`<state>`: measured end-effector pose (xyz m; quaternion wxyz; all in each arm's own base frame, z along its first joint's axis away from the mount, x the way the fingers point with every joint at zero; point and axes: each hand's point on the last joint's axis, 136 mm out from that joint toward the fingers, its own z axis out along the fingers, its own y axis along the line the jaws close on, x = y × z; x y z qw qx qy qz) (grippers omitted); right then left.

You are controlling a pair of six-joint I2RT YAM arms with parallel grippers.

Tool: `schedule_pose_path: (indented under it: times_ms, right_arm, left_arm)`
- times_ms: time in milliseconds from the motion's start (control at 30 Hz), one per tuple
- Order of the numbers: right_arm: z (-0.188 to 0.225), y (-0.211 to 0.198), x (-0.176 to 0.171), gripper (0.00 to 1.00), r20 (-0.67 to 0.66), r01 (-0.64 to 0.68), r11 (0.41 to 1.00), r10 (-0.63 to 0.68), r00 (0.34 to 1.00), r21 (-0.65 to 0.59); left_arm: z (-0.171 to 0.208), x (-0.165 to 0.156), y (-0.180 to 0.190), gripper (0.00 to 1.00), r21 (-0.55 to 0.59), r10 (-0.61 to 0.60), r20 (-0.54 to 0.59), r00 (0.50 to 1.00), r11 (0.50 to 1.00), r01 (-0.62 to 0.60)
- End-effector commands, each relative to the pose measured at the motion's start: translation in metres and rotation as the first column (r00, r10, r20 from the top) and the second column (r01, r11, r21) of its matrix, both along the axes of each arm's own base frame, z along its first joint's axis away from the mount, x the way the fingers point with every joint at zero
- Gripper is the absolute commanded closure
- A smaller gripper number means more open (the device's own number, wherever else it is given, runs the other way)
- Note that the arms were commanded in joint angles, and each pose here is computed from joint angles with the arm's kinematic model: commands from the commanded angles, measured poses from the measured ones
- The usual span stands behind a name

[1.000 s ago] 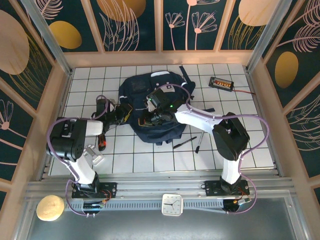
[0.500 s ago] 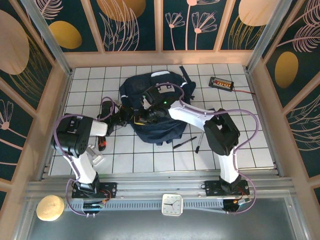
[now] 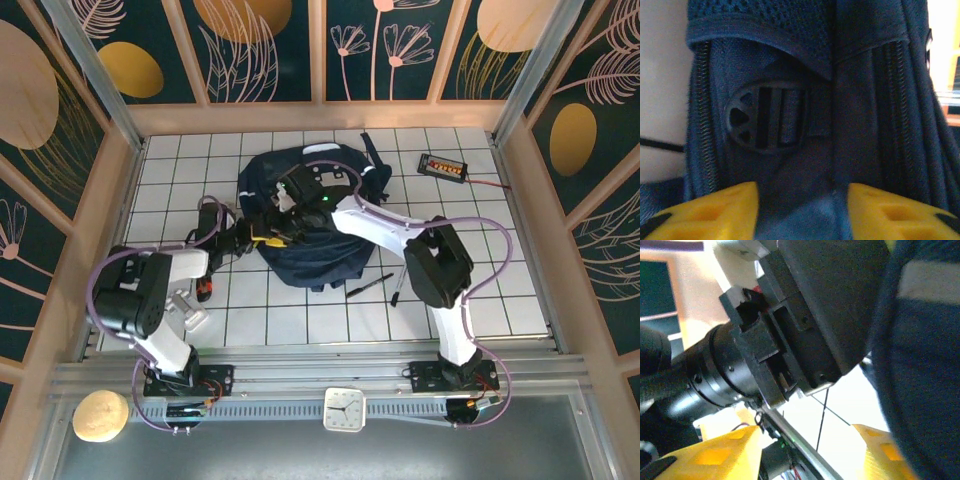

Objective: Pack books, pencil case, and school supplies into a backpack

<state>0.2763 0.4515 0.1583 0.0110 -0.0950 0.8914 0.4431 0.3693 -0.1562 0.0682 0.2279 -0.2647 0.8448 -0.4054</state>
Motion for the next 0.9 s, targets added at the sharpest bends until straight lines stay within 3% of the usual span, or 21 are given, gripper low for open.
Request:
schedule_pose_path:
  times_ms: [0, 167, 267, 367, 467, 567, 600, 667, 767, 867]
  right_arm:
    - [0.036, -0.014, -0.024, 0.47, 0.036, -0.08, 0.993, 0.077, 0.996, 0.083]
    - [0.071, -0.044, -0.037, 0.45, 0.128, -0.05, 0.991, 0.033, 0.991, 0.127]
    - [0.091, -0.08, -0.029, 0.45, 0.24, 0.079, 0.994, -0.096, 0.966, 0.078]
    - [0.09, -0.124, -0.024, 0.45, 0.242, 0.219, 0.974, -0.226, 0.944, 0.057]
    - [0.057, -0.194, -0.018, 0.46, 0.227, 0.429, 0.895, -0.395, 0.89, -0.125]
    - [0.027, -0.256, -0.023, 0.46, 0.246, 0.538, 0.794, -0.482, 0.841, -0.284]
    - [0.021, -0.27, -0.025, 0.46, 0.248, 0.561, 0.77, -0.505, 0.827, -0.304]
    - [0.01, -0.29, -0.028, 0.47, 0.239, 0.594, 0.741, -0.544, 0.804, -0.314]
    - [0.0, -0.3, -0.034, 0.47, 0.21, 0.616, 0.729, -0.579, 0.787, -0.298]
    - [-0.005, -0.3, -0.037, 0.48, 0.191, 0.624, 0.727, -0.594, 0.781, -0.286]
  left_arm:
    - [0.017, -0.014, 0.006, 0.01, 0.099, -0.08, -0.007, 0.997, 0.992, 0.08]
    - [0.05, -0.012, 0.019, 0.01, 0.227, -0.095, 0.037, 0.995, 0.97, 0.085]
    - [0.079, -0.007, 0.029, 0.01, 0.314, -0.103, 0.092, 0.99, 0.947, 0.069]
    - [0.112, -0.002, 0.032, 0.01, 0.415, -0.16, 0.184, 0.97, 0.907, 0.071]
    - [0.137, -0.002, 0.001, 0.01, 0.645, -0.396, 0.229, 0.889, 0.746, 0.165]
    - [0.13, -0.013, -0.053, 0.01, 0.798, -0.651, 0.14, 0.746, 0.52, 0.304]
    - [0.125, -0.018, -0.073, 0.01, 0.826, -0.726, 0.113, 0.679, 0.448, 0.341]
    - [0.118, -0.024, -0.098, 0.01, 0.878, -0.803, 0.065, 0.592, 0.328, 0.348]
    - [0.109, -0.028, -0.125, 0.01, 0.912, -0.872, 0.005, 0.49, 0.205, 0.355]
    - [0.097, -0.029, -0.142, 0.01, 0.92, -0.904, -0.056, 0.425, 0.118, 0.374]
